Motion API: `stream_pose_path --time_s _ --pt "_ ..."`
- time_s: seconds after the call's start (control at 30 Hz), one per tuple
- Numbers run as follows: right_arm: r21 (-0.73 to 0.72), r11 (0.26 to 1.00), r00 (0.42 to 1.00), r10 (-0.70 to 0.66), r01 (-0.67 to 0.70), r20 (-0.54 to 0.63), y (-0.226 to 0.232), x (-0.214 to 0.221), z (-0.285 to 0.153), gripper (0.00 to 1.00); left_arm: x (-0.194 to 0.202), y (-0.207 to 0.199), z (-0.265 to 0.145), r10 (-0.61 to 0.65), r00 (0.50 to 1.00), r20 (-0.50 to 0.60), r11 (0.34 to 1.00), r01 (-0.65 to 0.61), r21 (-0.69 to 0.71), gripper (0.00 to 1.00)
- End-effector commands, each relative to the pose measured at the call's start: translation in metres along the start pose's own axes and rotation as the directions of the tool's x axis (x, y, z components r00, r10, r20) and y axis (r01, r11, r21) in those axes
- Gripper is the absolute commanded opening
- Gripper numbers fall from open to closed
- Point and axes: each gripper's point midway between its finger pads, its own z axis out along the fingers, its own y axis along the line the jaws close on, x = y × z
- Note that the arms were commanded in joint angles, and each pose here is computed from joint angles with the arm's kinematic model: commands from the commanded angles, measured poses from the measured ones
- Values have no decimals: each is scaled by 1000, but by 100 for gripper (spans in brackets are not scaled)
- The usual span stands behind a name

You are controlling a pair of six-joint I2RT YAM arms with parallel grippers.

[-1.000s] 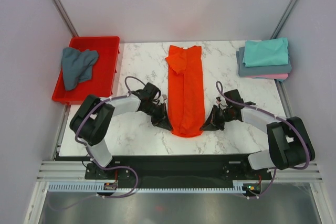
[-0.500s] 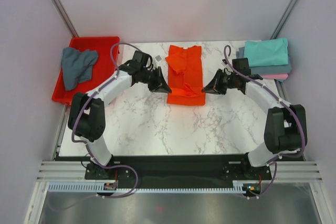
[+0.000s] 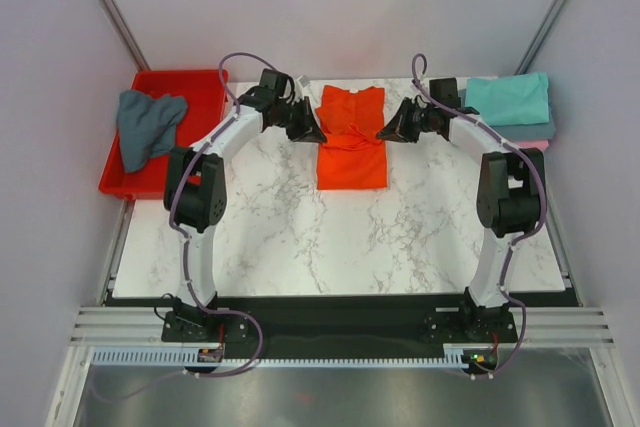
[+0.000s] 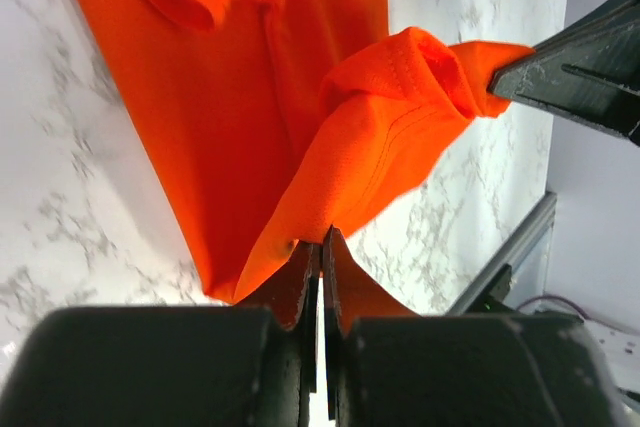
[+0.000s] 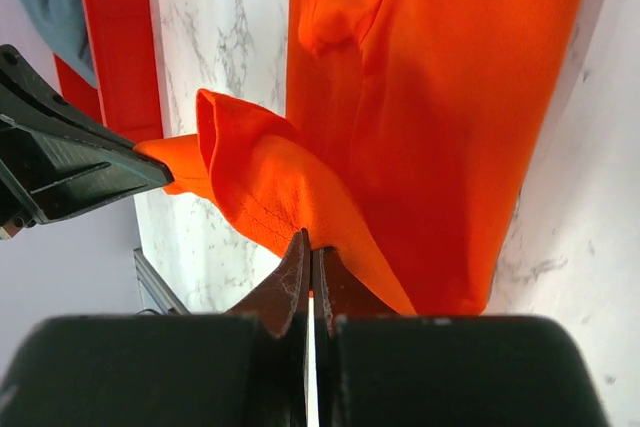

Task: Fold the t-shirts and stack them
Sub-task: Fold the tshirt

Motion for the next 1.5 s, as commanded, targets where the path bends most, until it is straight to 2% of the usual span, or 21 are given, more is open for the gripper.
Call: stream_pose_path --time_s 0.0,0.1,0.13,0.17,0.2,0.27,0.37,0.43,0.6,0.73,0.93,1.23,1.27,1.47 --pt "-20 997 996 -69 70 48 4 -27 9 0 -32 4 8 101 993 65 995 -100 -13 2" --pt "-17 997 996 -71 72 51 -3 -34 18 0 -46 8 19 130 987 90 991 -129 -17 4" --pt "-8 997 996 -71 71 52 -8 -35 21 0 -52 7 19 146 984 105 989 -144 -22 12" --pt "-6 996 995 -84 85 61 -9 -39 22 12 -55 11 22 173 979 111 985 -170 -39 31" --pt "-13 995 993 -101 102 66 -8 -41 21 24 -59 12 21 187 974 124 982 -181 -61 38" --pt "-20 988 985 -148 151 94 2 -52 16 40 -70 16 12 220 964 149 970 -200 -141 67" --pt "-13 983 974 -179 182 136 13 -63 -7 46 -72 8 -15 257 951 170 956 -225 -188 79" --pt "-2 984 972 -177 179 155 16 -65 -27 49 -62 3 -32 249 955 164 957 -216 -192 81" --pt "14 997 996 -72 71 53 -10 -14 -42 54 -11 -3 -44 149 986 72 985 -141 -103 80" --pt "20 1000 999 12 -11 -45 -31 39 -41 54 39 10 -35 33 999 -41 997 -36 -62 79" --pt "46 988 977 153 -148 -151 -58 87 -29 55 82 26 -16 -109 985 -137 994 106 -28 77" --pt "70 976 959 216 -206 -182 -79 90 -7 55 106 54 10 -173 961 -214 984 160 -77 77" --pt "69 976 959 215 -206 -182 -80 89 -6 55 94 39 16 -213 958 -192 977 215 -10 76" --pt "60 975 954 221 -213 -201 -81 94 7 55 100 44 35 -256 940 -227 964 265 7 74"
